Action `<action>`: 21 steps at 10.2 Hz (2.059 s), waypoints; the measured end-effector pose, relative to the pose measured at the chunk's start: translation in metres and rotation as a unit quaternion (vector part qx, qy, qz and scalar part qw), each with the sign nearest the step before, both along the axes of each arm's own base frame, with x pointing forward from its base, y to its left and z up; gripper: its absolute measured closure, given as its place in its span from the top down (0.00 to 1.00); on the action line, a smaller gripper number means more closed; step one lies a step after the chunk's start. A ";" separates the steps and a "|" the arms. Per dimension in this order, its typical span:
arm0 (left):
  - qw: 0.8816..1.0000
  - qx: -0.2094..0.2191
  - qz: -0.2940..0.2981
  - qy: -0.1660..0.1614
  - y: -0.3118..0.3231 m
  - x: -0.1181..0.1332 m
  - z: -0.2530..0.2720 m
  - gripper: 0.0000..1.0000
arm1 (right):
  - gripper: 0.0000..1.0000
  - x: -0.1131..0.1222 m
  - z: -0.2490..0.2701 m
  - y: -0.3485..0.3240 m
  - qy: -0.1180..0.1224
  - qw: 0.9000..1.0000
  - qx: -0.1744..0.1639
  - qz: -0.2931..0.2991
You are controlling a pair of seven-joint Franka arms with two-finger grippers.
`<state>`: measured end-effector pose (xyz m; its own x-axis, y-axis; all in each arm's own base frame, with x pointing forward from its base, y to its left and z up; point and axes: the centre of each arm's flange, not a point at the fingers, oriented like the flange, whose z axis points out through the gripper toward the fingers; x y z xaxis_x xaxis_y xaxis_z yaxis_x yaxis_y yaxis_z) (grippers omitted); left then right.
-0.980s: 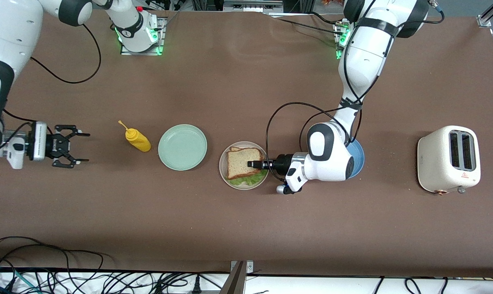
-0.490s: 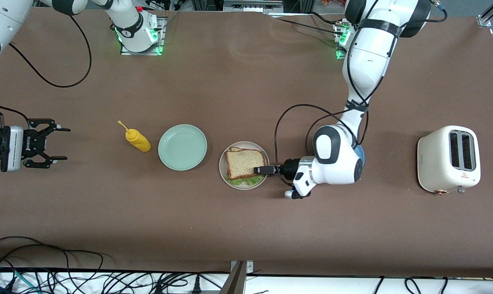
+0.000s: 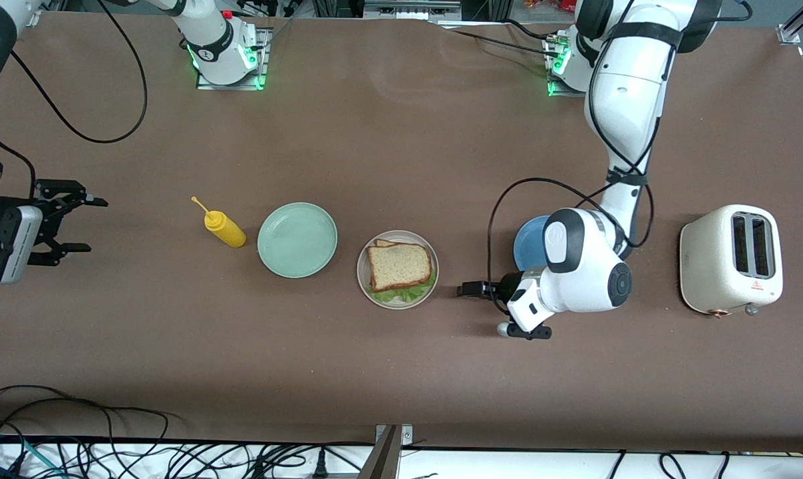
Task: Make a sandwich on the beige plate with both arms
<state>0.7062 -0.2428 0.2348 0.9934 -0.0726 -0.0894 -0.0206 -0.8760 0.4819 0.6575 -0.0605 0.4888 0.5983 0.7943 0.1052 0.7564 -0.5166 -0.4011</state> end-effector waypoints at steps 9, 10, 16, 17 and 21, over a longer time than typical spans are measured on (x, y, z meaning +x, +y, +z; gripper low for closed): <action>0.972 0.218 -0.056 0.066 0.171 -0.009 0.120 1.00 | 1.00 -0.045 0.062 0.097 0.004 0.952 -0.227 -0.206; 0.969 0.232 -0.057 0.067 0.183 -0.014 0.141 1.00 | 1.00 -0.055 0.058 0.093 -0.007 0.939 -0.236 -0.249; 0.963 0.261 -0.044 0.048 0.218 -0.045 0.248 1.00 | 1.00 -0.121 0.097 0.044 -0.031 0.892 -0.222 -0.393; 0.965 0.255 -0.039 0.044 0.227 -0.053 0.263 1.00 | 1.00 -0.121 0.097 0.043 -0.032 0.890 -0.221 -0.397; 0.963 0.265 -0.037 0.033 0.232 -0.095 0.310 1.00 | 1.00 -0.118 0.089 0.046 -0.023 0.890 -0.226 -0.394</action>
<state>0.6114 -0.0109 0.5447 0.9781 -0.0706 -0.1957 -0.0780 -0.9965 -0.0305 0.5396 -0.0145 0.5782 0.9921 0.0961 -0.0805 0.0968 -0.9953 0.0047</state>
